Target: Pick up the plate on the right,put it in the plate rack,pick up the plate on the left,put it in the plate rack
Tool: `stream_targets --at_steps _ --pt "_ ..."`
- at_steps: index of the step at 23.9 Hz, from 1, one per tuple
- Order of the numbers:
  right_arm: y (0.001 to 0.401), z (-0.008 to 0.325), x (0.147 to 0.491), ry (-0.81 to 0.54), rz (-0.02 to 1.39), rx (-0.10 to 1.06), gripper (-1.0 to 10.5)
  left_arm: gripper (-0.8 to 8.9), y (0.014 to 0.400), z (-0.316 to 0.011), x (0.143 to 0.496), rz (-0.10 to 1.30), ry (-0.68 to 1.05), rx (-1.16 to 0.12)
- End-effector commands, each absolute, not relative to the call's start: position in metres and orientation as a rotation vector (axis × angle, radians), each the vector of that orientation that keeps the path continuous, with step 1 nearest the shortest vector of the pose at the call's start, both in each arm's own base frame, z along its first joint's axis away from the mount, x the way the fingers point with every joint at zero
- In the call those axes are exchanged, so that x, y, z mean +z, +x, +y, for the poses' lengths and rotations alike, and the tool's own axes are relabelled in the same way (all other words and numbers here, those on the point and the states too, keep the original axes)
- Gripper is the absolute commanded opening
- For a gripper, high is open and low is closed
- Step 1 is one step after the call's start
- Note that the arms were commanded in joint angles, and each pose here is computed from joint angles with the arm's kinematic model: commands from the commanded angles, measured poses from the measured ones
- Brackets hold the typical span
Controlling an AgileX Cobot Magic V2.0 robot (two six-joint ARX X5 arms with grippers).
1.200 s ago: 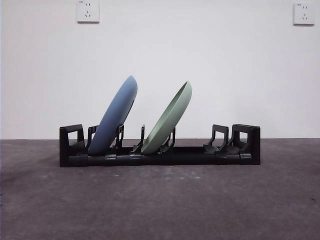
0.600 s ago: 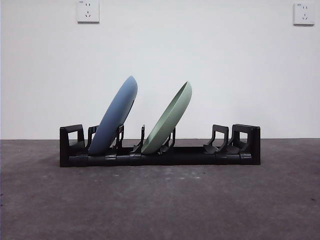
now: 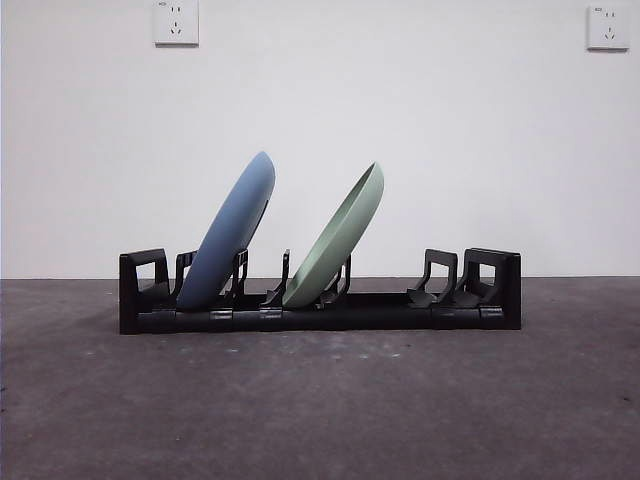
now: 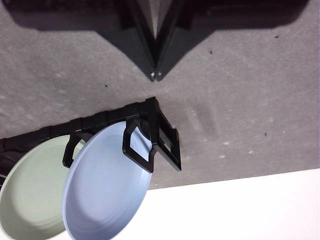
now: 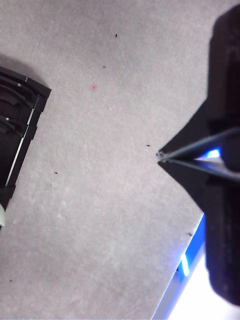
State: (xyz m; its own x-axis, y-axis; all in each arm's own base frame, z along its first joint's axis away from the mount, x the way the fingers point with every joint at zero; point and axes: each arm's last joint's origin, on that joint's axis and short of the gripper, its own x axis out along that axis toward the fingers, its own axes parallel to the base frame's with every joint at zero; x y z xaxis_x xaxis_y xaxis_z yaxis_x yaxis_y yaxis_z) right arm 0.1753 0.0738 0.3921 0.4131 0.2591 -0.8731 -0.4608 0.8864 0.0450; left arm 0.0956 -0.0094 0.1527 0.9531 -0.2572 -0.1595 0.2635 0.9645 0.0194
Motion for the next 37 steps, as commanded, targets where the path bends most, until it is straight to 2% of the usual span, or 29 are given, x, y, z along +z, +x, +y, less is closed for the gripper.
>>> stream_targets --at_steps 1,2,5,8,9,11,14,17,21,26,37 --pt "0.175 0.074 0.389 -0.217 1.085 0.453 0.0 -0.04 0.096 -0.009 0.150 0.161 0.028 -0.264" --pt "0.175 0.073 0.389 -0.225 1.083 0.447 0.0 -0.04 0.096 -0.009 0.150 0.161 0.028 -0.264" --pt "0.177 0.069 0.389 -0.320 1.060 0.318 0.0 -0.04 0.096 -0.009 0.150 0.161 0.028 -0.264" --pt "0.174 0.060 0.395 -0.369 0.994 0.184 0.0 -0.04 0.096 -0.009 0.150 0.161 0.028 -0.264" --pt "0.170 0.056 0.399 -0.394 0.959 0.176 0.0 -0.04 0.096 -0.009 0.150 0.161 0.028 -0.264" --pt "0.160 0.048 0.415 -0.358 0.809 0.191 0.0 -0.04 0.096 -0.009 0.150 0.161 0.028 -0.264" --pt "0.130 0.031 0.444 -0.180 0.502 0.269 0.0 -0.04 0.096 -0.009 0.150 0.161 0.028 -0.264" --pt "0.101 0.013 0.450 -0.135 0.288 0.208 0.0 -0.04 0.096 -0.009 0.150 0.161 0.028 -0.264" --pt "0.082 0.001 0.417 -0.127 0.146 0.085 0.0 -0.04 0.096 -0.009 0.150 0.161 0.028 -0.264" --pt "0.079 0.000 0.362 -0.127 0.058 0.058 0.0 -0.04 0.096 -0.009 0.150 0.161 0.028 -0.264" --pt "0.088 -0.002 0.242 -0.055 0.122 0.014 0.0 -0.04 0.096 -0.009 0.150 0.160 0.028 -0.264"
